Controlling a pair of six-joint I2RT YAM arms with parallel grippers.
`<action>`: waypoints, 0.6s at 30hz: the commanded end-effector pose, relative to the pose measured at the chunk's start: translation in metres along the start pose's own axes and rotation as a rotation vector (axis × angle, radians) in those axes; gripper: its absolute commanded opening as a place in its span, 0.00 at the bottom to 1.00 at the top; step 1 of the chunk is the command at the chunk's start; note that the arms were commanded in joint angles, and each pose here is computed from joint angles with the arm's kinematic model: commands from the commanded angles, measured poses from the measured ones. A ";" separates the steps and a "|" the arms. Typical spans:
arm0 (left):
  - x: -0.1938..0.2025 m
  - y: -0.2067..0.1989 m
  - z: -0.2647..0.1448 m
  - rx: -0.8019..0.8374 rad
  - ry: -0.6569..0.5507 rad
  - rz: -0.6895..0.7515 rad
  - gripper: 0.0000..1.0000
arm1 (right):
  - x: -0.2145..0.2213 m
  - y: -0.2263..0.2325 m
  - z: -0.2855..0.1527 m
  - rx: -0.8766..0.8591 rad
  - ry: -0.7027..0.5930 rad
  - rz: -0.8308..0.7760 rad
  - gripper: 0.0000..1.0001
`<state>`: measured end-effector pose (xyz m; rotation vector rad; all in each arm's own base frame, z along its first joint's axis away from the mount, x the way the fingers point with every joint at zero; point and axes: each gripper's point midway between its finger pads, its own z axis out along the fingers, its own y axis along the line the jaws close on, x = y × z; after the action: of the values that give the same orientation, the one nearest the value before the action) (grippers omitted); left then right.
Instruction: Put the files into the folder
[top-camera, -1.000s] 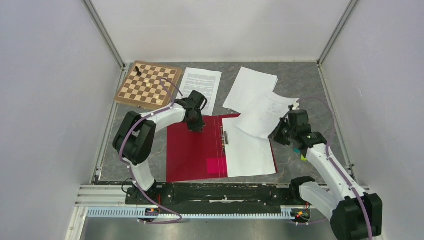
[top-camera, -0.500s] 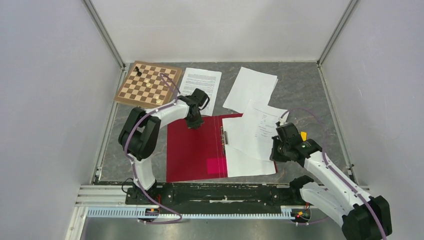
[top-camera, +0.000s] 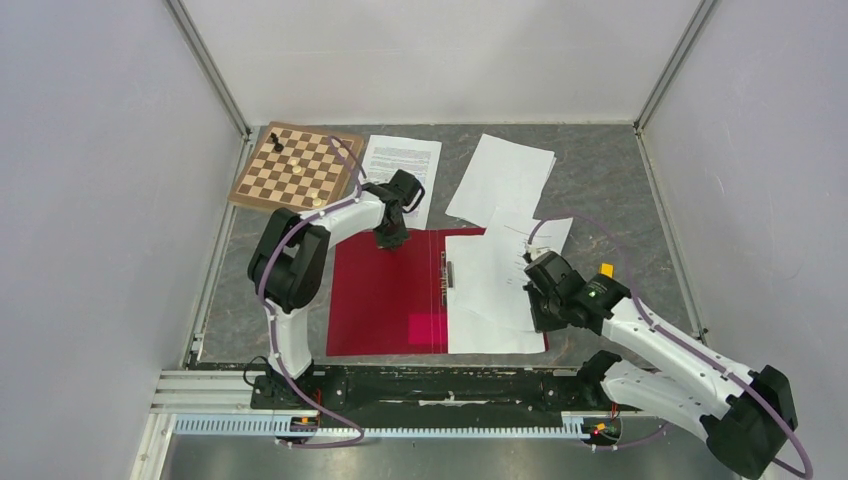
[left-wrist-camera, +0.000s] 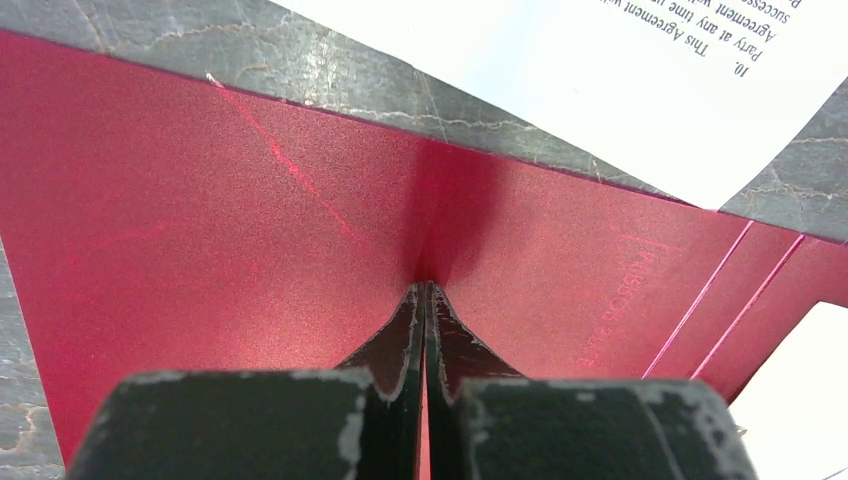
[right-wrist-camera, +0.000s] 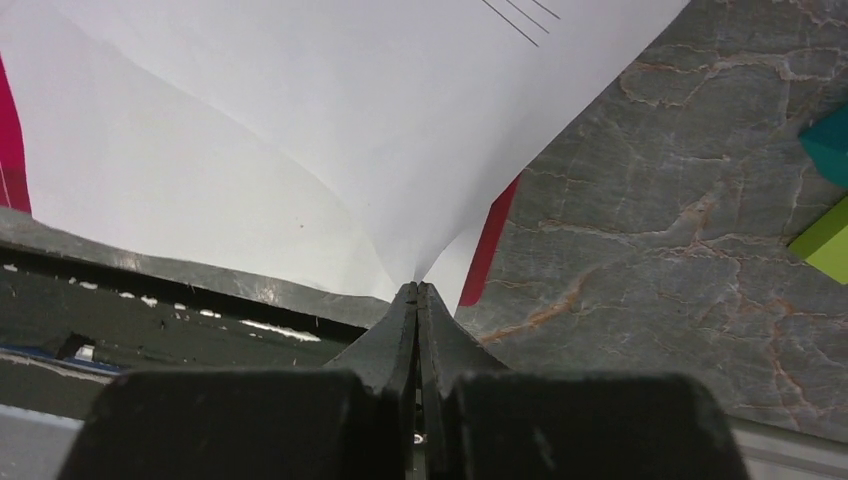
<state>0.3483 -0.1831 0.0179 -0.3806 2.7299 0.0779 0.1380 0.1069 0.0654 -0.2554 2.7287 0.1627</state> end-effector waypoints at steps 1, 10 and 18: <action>-0.014 0.005 0.007 -0.043 -0.036 0.048 0.02 | -0.008 0.015 -0.014 -0.020 -0.033 -0.103 0.00; -0.015 0.005 0.009 -0.045 -0.027 0.074 0.02 | 0.016 0.030 -0.014 -0.031 0.011 -0.261 0.00; -0.018 0.006 0.006 -0.043 -0.030 0.087 0.02 | 0.025 0.035 -0.023 -0.058 0.022 -0.357 0.00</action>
<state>0.3551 -0.1819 0.0180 -0.3058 2.7380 0.1084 0.0990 0.1312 0.0656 -0.6957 2.6965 0.1352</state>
